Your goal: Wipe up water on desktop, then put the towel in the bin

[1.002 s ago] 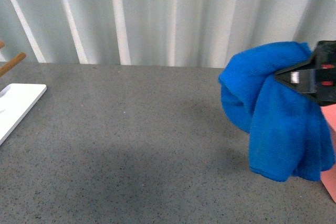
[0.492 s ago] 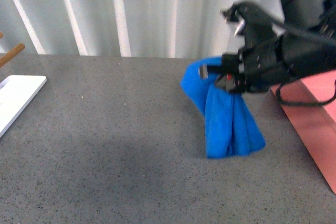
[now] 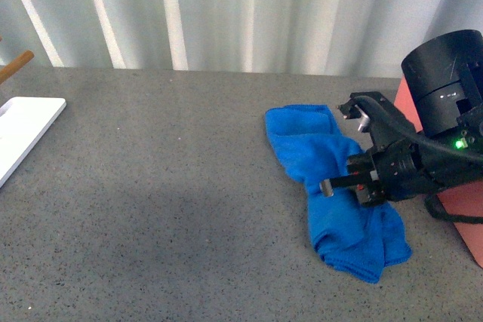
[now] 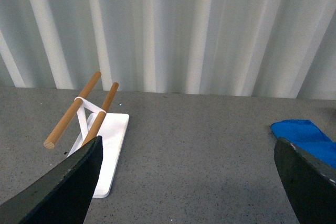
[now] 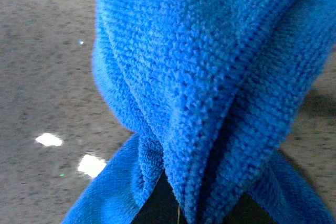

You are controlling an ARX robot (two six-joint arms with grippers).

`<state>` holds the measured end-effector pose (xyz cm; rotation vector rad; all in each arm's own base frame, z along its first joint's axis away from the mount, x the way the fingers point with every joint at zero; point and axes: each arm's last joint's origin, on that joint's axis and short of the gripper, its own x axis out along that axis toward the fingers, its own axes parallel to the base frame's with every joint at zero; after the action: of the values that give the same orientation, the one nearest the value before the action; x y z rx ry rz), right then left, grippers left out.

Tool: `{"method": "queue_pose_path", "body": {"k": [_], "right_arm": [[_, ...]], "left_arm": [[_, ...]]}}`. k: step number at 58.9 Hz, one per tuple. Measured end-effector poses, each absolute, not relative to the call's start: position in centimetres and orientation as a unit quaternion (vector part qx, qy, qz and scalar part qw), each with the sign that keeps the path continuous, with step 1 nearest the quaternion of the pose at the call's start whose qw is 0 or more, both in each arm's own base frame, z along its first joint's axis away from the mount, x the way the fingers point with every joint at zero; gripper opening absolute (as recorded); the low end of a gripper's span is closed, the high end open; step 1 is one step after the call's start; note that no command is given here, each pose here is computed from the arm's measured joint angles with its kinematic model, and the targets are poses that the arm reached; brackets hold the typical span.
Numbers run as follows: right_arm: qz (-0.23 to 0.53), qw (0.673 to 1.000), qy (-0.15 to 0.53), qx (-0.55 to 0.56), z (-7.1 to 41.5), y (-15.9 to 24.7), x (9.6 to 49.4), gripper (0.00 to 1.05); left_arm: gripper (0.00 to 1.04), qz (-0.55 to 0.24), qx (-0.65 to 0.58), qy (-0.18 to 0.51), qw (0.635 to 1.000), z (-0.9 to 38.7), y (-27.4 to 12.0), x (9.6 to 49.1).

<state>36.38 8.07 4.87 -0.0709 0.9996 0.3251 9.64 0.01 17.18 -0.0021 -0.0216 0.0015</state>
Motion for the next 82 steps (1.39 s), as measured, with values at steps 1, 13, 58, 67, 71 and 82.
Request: {"method": "queue_pose_path", "body": {"k": [1, 13, 58, 67, 71, 82], "right_arm": [[0.153, 0.865, 0.476, -0.036, 4.9, 7.9, 36.5, 0.04], [0.140, 0.872, 0.464, -0.069, 4.1, 7.1, 39.7, 0.04], [0.423, 0.838, 0.331, -0.099, 6.6, 19.1, 42.6, 0.04], [0.450, 0.807, 0.360, -0.132, 7.0, 16.5, 38.8, 0.04], [0.450, 0.798, 0.373, -0.148, 7.2, 14.8, 37.8, 0.04], [0.430, 0.780, 0.410, -0.197, 7.7, 9.3, 36.7, 0.04]], "left_arm": [[0.98, 0.001, -0.001, -0.011, 1.000, 17.2, 0.0, 9.6], [0.98, 0.001, -0.001, -0.011, 1.000, 17.2, 0.0, 9.6], [0.98, 0.001, -0.001, -0.011, 1.000, 17.2, 0.0, 9.6], [0.98, 0.001, -0.001, -0.011, 1.000, 17.2, 0.0, 9.6], [0.98, 0.001, -0.001, -0.011, 1.000, 17.2, 0.0, 9.6], [0.98, 0.001, -0.001, -0.011, 1.000, 17.2, 0.0, 9.6]]}}
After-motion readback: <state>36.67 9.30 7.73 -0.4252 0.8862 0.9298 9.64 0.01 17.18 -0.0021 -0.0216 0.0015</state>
